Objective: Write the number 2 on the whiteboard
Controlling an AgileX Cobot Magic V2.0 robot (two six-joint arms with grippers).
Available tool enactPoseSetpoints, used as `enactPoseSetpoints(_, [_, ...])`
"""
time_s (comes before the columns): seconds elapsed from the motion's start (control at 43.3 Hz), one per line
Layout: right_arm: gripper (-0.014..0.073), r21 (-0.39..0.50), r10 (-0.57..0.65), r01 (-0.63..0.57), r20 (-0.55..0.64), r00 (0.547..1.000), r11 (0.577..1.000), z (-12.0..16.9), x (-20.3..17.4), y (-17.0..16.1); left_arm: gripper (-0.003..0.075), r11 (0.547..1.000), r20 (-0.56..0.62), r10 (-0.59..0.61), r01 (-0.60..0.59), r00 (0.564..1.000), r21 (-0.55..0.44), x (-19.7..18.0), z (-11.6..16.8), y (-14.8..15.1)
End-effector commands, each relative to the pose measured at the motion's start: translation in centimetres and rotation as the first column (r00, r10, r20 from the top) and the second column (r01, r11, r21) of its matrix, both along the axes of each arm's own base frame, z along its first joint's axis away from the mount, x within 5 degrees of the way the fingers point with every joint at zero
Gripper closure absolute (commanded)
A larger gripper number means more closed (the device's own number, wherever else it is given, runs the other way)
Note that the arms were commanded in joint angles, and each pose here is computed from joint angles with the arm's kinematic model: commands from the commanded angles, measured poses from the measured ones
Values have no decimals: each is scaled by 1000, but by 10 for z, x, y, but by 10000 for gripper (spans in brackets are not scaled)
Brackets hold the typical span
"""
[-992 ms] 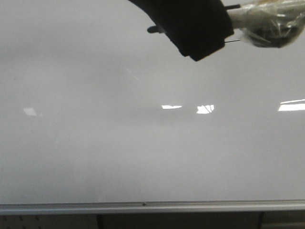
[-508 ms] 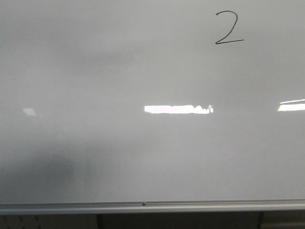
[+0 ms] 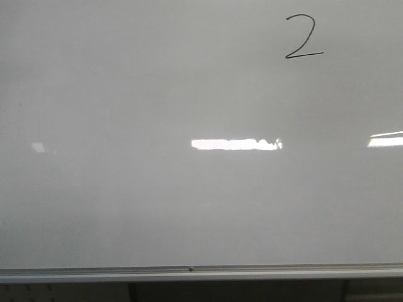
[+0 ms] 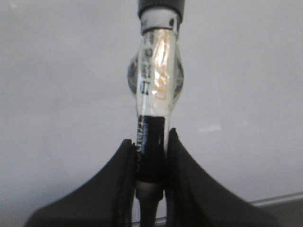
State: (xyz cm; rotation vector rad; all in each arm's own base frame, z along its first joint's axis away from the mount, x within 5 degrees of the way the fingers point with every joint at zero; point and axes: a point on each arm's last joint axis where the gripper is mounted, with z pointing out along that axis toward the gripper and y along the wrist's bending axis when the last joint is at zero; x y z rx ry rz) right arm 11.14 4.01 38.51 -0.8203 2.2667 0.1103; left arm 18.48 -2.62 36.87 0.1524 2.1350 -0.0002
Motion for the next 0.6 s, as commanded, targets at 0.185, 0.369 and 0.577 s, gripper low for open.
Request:
enactPoseSetpoints(0.185, [69, 24, -17, 15, 79, 997, 1000, 11, 2, -1, 711, 978, 219, 118, -76, 968, -193, 24, -36, 14])
enactPoseSetpoints(0.369, [69, 25, -17, 15, 82, 997, 1000, 11, 2, -1, 711, 975, 285, 114, -51, 952, -218, 49, -53, 10])
enactPoseSetpoints(0.577, [69, 25, -18, 16, 83, 996, 1000, 11, 2, -1, 711, 974, 334, 111, -35, 936, -226, 79, -71, 8])
